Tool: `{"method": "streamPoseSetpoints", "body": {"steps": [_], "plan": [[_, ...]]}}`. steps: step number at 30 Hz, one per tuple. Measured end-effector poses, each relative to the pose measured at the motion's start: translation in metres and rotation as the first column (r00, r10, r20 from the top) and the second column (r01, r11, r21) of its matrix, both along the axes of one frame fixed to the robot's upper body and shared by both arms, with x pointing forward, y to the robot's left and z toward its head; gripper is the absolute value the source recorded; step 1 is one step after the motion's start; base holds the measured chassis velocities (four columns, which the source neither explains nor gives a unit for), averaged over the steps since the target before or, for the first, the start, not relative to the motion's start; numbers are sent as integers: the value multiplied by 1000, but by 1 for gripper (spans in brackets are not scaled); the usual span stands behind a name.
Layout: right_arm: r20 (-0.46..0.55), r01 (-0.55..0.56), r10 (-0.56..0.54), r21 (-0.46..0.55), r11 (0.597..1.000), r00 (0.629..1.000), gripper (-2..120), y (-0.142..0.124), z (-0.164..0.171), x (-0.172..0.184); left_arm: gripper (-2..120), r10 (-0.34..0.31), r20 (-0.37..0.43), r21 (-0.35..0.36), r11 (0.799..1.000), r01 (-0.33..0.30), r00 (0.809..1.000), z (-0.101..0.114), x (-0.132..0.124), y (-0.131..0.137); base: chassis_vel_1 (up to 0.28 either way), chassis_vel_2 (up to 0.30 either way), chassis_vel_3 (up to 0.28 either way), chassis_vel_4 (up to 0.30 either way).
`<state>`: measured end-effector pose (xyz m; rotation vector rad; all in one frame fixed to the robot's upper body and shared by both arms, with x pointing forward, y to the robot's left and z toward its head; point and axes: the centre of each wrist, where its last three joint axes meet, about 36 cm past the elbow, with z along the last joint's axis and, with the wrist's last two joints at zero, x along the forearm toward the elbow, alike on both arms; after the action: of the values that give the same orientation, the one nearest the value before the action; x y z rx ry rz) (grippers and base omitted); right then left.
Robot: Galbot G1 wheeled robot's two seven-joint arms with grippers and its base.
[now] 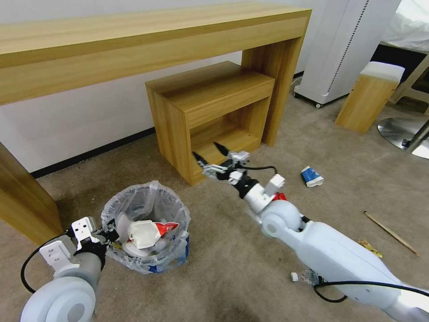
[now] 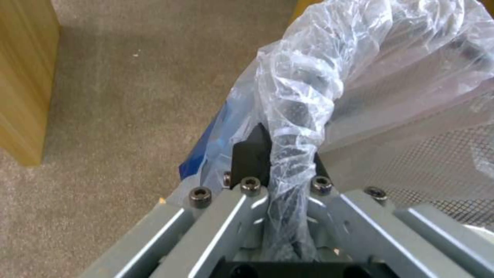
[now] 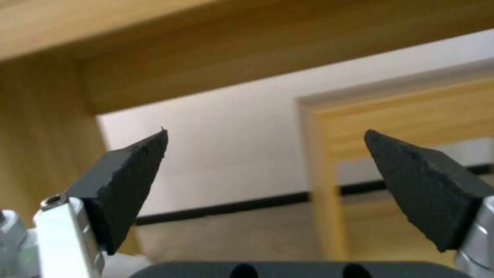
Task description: Pick up the trash bin and place the garbage on the floor into it.
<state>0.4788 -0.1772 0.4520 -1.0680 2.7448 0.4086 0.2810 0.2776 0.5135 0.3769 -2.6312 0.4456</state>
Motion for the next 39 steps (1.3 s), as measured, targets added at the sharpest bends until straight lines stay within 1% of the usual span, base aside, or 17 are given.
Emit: {"method": "streamPoseSetpoints", "body": {"steps": [1,4,5,9,10,13,14,17,20,22,25,28,30,34,36,37,39], "plan": [[0,0,0,0,1000,1000,98,0,0,0,1,0,0,0,1000,0,1000,0,0,0,0,0,0,0],[-34,123,-126,-67,990,991,99,-39,-4,-13,1,-2,-2,3,1000,2,1000,-2,3,1,0,0,0,0],[-34,123,-126,-67,990,991,99,-39,-4,-13,1,-2,-2,3,1000,2,1000,-2,3,1,0,0,0,0],[-94,253,-273,-188,949,957,100,-98,-13,-41,1,-10,-5,11,1000,10,1000,-3,6,2,0,0,0,0],[-94,253,-273,-188,949,957,100,-98,-13,-41,1,-10,-5,11,1000,10,1000,-3,6,2,0,0,0,0],[-107,327,-364,-263,908,925,100,-123,-10,-56,1,-15,-8,11,1000,15,1000,-5,8,2,0,0,0,0],[-107,327,-364,-263,908,925,100,-123,-10,-56,1,-15,-8,11,1000,15,1000,-5,8,2,0,0,0,0],[-123,380,-436,-319,868,892,100,-141,-9,-70,1,-20,-11,10,1000,20,1000,-6,9,2,0,0,0,0],[-130,403,-471,-353,844,873,100,-148,-11,-80,1,-23,-9,12,1000,23,1000,-6,10,3,0,0,0,0],[-132,408,-479,-362,838,868,100,-149,-12,-82,1,-23,-9,13,1000,24,1000,-6,10,3,0,0,0,0],[-150,435,-548,-452,778,823,96,-156,-15,-102,1,-29,-11,13,1000,29,1000,-7,12,4,0,0,0,0],[-148,434,-562,-489,757,814,94,-160,-17,-109,1,-32,-13,12,999,32,999,-8,13,4,0,0,0,0],[-145,431,-565,-504,748,812,93,-163,-18,-112,1,-36,-13,9,999,37,999,-9,14,3,0,0,0,0],[-105,396,-528,-545,739,843,95,-177,-22,-112,1,-45,-13,4,999,45,999,-11,15,3,0,0,0,0],[-64,363,-481,-573,735,874,97,-191,-27,-112,1,-48,-13,5,999,48,999,-12,15,3,0,0,0,0],[-64,363,-481,-573,735,874,97,-191,-27,-112,1,-48,-13,5,999,48,999,-12,15,3,0,0,0,0],[-9,300,-389,-623,722,921,98,-213,-34,-113,1,-50,-15,10,999,51,999,-12,16,4,0,0,0,0]]}}
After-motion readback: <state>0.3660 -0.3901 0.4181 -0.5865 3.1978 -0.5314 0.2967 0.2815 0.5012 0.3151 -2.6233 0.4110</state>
